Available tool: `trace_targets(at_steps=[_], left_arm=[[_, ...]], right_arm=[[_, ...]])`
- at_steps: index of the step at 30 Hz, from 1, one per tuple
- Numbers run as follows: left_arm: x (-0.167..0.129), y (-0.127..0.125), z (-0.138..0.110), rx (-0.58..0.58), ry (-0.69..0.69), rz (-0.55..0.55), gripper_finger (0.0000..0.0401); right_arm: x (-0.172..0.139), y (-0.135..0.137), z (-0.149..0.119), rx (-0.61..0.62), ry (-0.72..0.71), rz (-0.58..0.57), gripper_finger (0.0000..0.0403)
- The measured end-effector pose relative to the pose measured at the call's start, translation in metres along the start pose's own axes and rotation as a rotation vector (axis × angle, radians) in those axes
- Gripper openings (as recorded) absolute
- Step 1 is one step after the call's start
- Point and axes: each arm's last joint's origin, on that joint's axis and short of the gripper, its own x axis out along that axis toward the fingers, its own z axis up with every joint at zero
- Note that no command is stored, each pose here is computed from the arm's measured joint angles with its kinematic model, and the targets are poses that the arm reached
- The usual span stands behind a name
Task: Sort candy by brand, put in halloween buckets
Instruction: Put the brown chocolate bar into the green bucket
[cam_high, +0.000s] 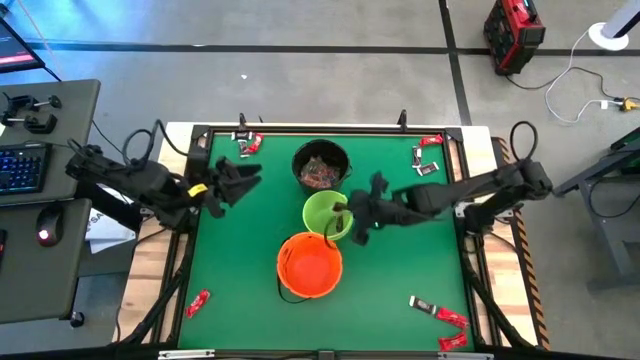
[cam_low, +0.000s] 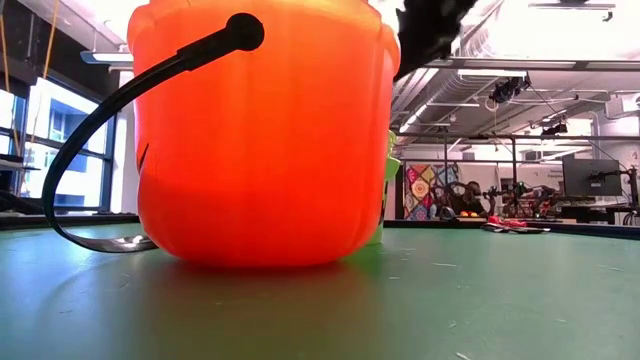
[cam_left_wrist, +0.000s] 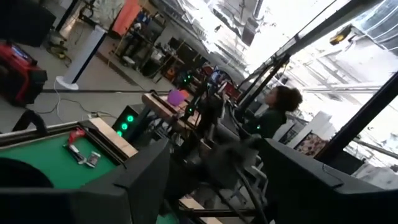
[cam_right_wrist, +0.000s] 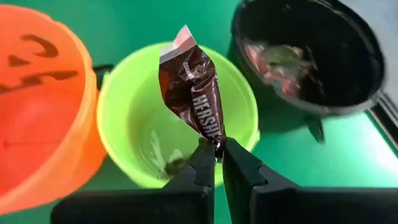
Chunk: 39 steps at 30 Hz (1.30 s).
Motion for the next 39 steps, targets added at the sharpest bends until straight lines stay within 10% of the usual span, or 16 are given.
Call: trace_targets(at_steps=[8,15,26,39], left_arm=[[0.001,0.0,-0.001,-0.003,0.0,0.0,0.0246],[0.001,0.0,0.0,-0.004,-0.001,-0.002,0.0246],[0.001,0.002,-0.004,0.033,0.029,0.017,0.0246],[0.01,0.007,-0.021,0.112,0.103,0.089,0.0246]], right_arm=[[0.03,-0.009,0.013,-0.024,0.0,0.149,0.0023],[0.058,0.003,0.006,-0.017,0.066,0.172,0.0132],[0.005,0.005,0.02,0.003,0.221,0.277,0.0246],[-0.061,0.112,-0.133,0.074,0.73,0.494,0.0248]])
